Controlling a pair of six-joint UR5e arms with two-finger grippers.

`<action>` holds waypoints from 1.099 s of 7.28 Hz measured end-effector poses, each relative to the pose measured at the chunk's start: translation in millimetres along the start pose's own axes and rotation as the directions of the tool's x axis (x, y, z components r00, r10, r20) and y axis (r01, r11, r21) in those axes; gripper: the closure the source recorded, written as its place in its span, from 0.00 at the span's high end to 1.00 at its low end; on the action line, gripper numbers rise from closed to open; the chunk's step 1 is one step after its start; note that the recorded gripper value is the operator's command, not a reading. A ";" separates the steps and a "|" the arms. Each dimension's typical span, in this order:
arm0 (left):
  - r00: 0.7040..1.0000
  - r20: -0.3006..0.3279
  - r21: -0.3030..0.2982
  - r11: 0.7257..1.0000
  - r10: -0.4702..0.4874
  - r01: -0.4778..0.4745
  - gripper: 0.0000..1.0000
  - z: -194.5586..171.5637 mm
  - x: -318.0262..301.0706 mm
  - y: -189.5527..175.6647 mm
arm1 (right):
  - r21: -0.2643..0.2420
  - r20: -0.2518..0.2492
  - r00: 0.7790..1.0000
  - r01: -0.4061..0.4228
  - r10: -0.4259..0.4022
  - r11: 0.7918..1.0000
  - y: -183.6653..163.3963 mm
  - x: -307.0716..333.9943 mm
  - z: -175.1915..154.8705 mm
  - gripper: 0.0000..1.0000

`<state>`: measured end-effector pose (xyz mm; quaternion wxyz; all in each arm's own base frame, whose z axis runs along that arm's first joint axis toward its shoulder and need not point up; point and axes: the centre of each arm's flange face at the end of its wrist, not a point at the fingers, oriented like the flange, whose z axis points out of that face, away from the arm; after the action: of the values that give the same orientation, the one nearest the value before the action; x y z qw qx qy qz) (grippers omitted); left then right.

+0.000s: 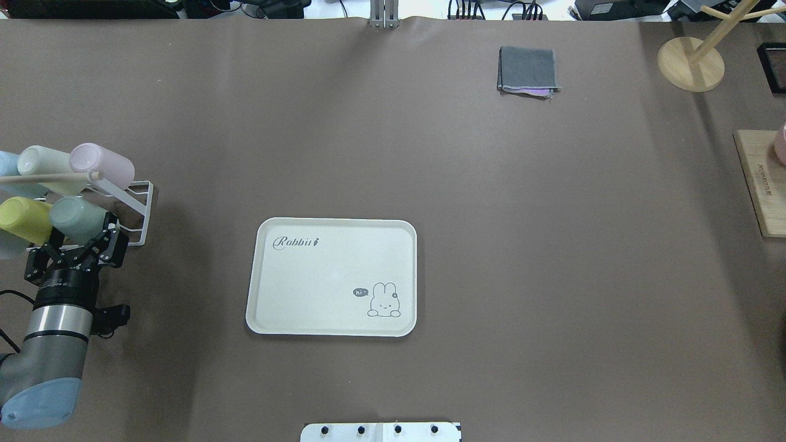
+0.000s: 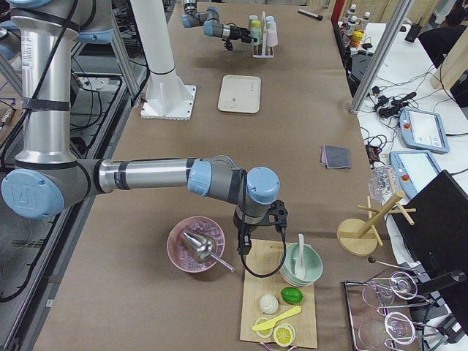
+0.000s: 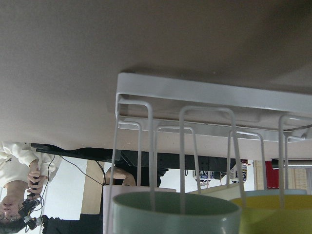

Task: Pick up and place green cup on tray

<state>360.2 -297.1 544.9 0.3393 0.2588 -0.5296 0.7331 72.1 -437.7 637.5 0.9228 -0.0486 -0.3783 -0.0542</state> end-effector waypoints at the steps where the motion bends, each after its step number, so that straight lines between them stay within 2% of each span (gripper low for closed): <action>1: 1.000 0.000 0.000 1.000 -0.002 0.002 0.88 0.5 -1.2 -0.7 | -0.001 -0.008 0.999 -0.033 0.033 0.999 -0.1 0.6 0.0 1.00; 3: 1.000 -0.002 -0.001 1.000 -0.002 0.002 0.83 2.5 -3.1 -3.9 | -0.003 -0.024 0.998 -0.055 0.055 0.998 0.0 1.5 -0.6 1.00; 5: 1.000 -0.004 -0.003 1.000 -0.002 0.002 0.73 4.1 -4.0 -5.6 | 0.002 -0.027 0.998 -0.055 0.055 0.998 -0.6 -0.3 -2.8 1.00; 8: 1.000 -0.001 -0.001 1.000 -0.011 0.011 0.71 3.6 -6.8 -4.4 | -0.003 -0.027 0.998 -0.060 0.060 0.998 -0.1 1.9 -0.5 1.00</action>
<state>368.0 -301.2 543.6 0.3435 0.2611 -0.5285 0.7311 73.8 -438.0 638.5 0.9290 -0.0610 -0.3640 -0.0279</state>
